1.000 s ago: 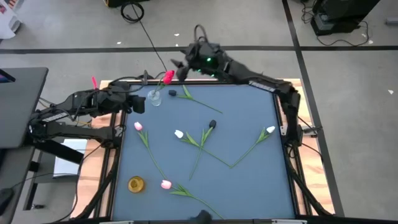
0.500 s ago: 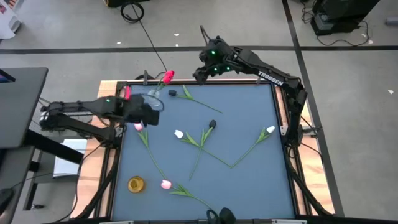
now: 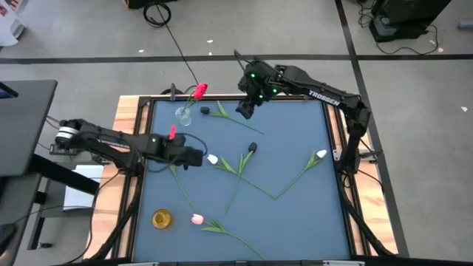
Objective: Sort flowers into vase by color
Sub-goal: Put the light pink flower into the transparent vase
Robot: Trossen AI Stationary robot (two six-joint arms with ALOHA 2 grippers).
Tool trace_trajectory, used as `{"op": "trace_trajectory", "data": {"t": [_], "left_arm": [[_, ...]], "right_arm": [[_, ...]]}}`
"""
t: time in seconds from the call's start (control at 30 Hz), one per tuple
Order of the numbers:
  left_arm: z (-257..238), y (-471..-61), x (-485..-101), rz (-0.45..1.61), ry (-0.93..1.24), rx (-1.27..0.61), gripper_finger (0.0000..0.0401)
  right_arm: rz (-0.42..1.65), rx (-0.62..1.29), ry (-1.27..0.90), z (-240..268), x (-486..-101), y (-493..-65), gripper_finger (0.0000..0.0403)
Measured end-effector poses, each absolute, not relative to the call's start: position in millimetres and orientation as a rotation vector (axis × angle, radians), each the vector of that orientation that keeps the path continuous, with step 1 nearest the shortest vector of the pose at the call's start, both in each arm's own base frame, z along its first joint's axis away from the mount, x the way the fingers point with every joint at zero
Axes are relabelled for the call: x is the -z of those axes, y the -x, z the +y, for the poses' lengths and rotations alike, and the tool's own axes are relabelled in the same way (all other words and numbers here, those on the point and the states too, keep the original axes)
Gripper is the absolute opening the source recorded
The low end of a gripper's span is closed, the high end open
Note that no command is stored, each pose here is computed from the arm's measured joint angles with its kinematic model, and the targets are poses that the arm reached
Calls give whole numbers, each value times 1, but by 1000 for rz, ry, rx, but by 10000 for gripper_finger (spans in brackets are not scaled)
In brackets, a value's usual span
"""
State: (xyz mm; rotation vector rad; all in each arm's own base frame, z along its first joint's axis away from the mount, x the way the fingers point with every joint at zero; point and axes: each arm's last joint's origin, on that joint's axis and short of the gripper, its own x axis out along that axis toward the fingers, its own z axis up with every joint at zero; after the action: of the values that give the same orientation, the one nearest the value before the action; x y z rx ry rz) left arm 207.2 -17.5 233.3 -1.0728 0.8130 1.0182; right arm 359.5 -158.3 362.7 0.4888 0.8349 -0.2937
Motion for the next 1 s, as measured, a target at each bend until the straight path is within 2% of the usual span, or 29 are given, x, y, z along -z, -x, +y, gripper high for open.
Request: {"op": "trace_trajectory", "data": {"t": [0.3,0.6,0.77,1.0], "left_arm": [[-36,-184,-179,924,1250,-1110,190],[-40,-172,-156,924,1299,-1157,186],[-38,-171,-153,940,1274,-1168,163],[-35,-160,-134,954,1308,-1182,109]], "right_arm": [[834,271,-621,-141,-325,-327,281],[823,319,-725,-129,-295,-297,281],[837,332,-750,-126,-288,-292,281],[834,347,-762,-127,-285,-292,270]]}}
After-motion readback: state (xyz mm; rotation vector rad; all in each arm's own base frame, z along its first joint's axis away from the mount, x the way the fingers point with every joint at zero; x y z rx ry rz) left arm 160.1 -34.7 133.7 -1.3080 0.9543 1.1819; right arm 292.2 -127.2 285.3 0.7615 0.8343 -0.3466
